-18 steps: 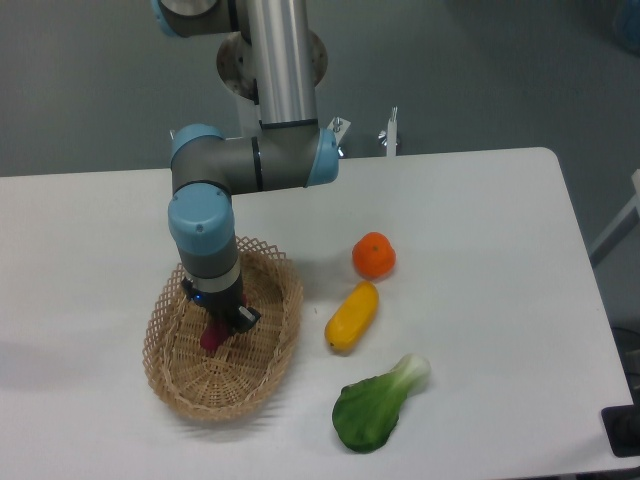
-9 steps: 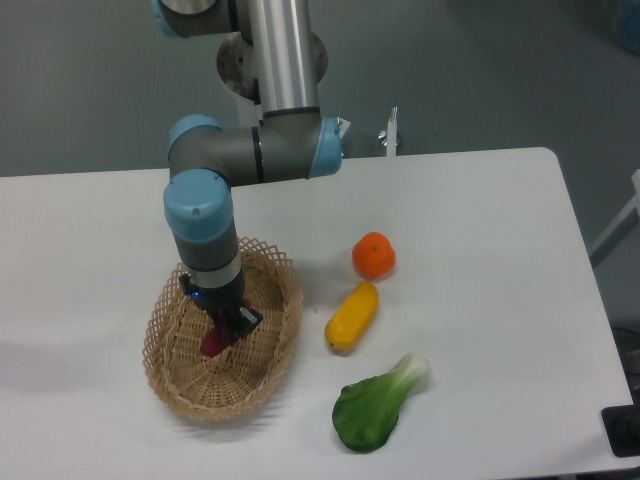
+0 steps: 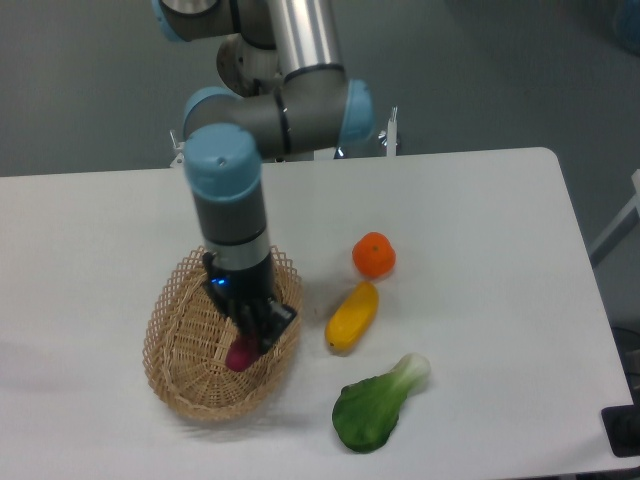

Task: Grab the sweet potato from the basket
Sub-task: 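Lift the sweet potato up out of the basket, then carry the held sweet potato away from the basket and hold it raised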

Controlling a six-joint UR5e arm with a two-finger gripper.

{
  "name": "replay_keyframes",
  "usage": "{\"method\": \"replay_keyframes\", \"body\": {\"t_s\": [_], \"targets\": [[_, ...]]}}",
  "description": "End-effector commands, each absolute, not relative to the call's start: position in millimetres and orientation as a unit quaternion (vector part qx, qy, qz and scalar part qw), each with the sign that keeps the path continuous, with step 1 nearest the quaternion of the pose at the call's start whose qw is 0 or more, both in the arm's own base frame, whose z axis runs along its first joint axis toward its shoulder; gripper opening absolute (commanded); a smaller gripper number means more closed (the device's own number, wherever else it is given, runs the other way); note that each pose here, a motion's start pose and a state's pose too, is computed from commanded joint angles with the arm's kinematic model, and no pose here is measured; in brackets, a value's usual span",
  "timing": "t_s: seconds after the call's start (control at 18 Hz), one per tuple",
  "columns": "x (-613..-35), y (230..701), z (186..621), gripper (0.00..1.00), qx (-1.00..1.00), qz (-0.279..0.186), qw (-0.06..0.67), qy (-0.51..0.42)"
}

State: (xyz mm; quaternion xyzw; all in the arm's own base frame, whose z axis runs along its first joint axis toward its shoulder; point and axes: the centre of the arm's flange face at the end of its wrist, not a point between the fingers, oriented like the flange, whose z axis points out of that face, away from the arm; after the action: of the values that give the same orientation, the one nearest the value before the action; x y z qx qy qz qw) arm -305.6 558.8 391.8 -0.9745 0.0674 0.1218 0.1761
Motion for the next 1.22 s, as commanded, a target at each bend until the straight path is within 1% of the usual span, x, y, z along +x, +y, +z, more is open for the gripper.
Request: {"method": "replay_keyframes", "body": {"t_s": [0.28,0.5,0.78,1.0,1.22], "targets": [[-374,506,423,0.25,-0.98,0.118,0.142,0.073],[-432,454,439,0.25,-0.982,0.102,0.13,0.092],[-490,380,436,0.25,-0.981,0.094,0.097,0.141],[-511,347,432,0.25,-0.979,0.089,0.086,0.164],[-514,342,431,0.25,-0.978,0.089,0.083,0.17]]}}
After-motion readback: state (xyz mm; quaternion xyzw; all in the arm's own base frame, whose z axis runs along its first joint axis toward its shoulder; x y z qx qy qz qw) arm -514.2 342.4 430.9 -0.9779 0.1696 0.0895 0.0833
